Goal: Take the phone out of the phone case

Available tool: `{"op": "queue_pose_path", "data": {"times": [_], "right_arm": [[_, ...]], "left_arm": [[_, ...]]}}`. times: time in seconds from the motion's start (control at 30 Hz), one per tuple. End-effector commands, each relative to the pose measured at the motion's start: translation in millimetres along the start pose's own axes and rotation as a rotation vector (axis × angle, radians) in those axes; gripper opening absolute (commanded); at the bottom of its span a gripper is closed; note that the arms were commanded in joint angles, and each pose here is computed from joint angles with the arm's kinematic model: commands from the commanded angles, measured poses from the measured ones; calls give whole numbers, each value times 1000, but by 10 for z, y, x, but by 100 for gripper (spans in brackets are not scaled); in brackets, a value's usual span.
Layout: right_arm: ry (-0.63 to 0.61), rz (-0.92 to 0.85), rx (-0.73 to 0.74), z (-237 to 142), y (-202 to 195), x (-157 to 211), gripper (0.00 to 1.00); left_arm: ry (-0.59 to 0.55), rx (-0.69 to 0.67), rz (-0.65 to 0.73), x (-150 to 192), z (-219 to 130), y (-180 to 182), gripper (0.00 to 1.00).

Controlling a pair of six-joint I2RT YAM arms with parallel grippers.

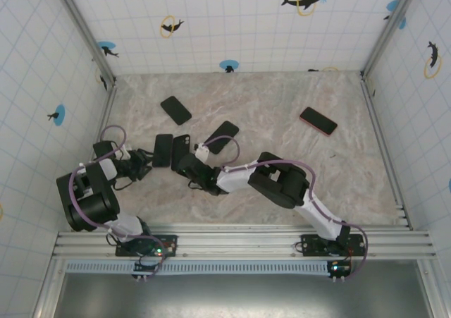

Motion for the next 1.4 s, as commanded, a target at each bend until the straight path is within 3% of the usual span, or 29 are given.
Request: {"op": "queue_pose_path", "data": {"times": [0.0,0.3,0.57,0.83,0.97,1.2,1.37], "right_arm": [[-30,-49,17,14,60,-45,38],[-83,-196,75,-29,78,-135,57],[-129,-333,94,-154,254,-229,62],[-127,-426,87,-328,398,-322,74],[-137,-447,116,-485,343,-549,78],[-149,-490,217,-720,153,-1018,96],[-157,-458,318,-774,24,-1312,98]], "left_arm": [[24,-104,-21,65,-29,147,64],[-10,-106,11,-44,-99,66,65],[-49,-99,35,-138,-194,-44,67],[-78,-45,90,-181,-272,-211,70],[-87,-22,102,-166,-301,-285,72],[-85,14,119,-55,-291,-440,76],[-87,47,150,7,-268,-611,82]]}}
Point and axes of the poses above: each hand's point on the last joint's axis, 136 mm out from that joint toward the fingers, its own z axis out along the fingers, its own y axis along the line the jaws close on, x = y × z, the point moved 5 cm from there along -z, back along the fingers, and after that the axes turned 15 degrees about z, right-handed, at the moved point
